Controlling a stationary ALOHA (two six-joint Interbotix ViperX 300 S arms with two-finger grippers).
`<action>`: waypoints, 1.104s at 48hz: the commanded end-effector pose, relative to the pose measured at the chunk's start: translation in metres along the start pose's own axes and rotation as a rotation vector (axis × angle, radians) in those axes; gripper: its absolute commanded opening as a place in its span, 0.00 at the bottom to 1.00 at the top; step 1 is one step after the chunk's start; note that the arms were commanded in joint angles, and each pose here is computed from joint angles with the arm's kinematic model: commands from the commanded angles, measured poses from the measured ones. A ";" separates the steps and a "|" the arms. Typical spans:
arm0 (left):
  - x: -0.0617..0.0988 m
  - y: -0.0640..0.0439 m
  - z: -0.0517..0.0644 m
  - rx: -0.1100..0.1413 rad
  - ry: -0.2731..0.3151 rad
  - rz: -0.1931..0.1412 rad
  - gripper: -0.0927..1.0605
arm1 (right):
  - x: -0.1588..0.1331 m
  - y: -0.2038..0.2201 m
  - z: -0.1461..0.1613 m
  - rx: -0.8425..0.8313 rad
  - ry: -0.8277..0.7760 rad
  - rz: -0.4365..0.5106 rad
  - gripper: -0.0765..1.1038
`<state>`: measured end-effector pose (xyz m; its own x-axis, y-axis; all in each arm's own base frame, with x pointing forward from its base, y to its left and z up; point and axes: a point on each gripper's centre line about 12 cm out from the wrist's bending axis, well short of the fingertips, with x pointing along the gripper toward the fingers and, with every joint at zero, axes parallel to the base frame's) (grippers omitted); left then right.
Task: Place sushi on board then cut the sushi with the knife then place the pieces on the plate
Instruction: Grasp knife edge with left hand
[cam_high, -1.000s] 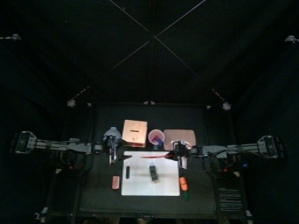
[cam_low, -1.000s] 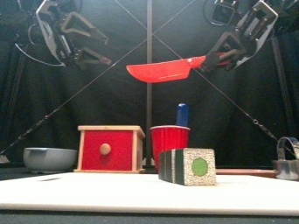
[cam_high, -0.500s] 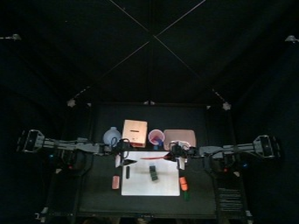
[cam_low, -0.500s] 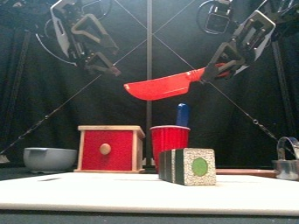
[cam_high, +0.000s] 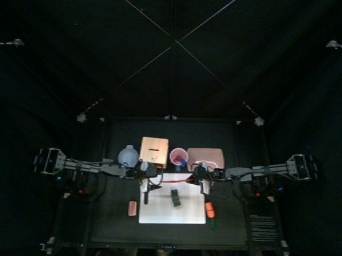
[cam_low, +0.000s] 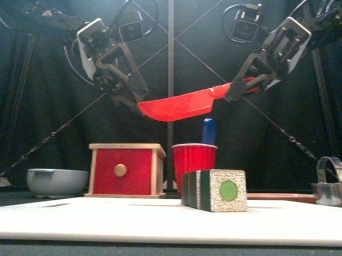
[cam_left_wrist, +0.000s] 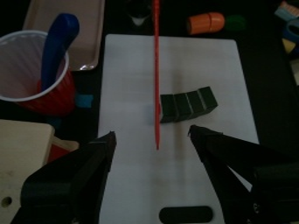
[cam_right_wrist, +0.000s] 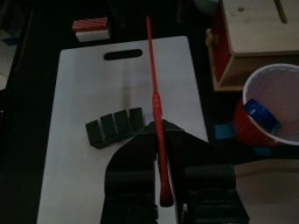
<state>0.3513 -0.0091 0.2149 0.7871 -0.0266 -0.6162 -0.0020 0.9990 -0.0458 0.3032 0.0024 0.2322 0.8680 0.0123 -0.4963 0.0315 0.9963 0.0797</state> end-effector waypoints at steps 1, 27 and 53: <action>0.005 0.000 0.013 0.008 -0.023 0.001 0.93 | -0.003 0.001 0.013 0.000 -0.041 0.003 0.39; 0.025 0.001 0.012 0.007 -0.026 0.005 0.93 | 0.005 0.002 0.007 -0.002 -0.013 0.004 0.39; 0.029 0.002 0.011 0.029 -0.020 0.009 0.71 | 0.006 0.003 0.007 -0.001 -0.013 0.008 0.39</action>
<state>0.3742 -0.0084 0.1928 0.7738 -0.0195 -0.6332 0.0082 0.9998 -0.0207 0.3073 0.0042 0.2224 0.8531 0.0167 -0.5215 0.0283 0.9965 0.0783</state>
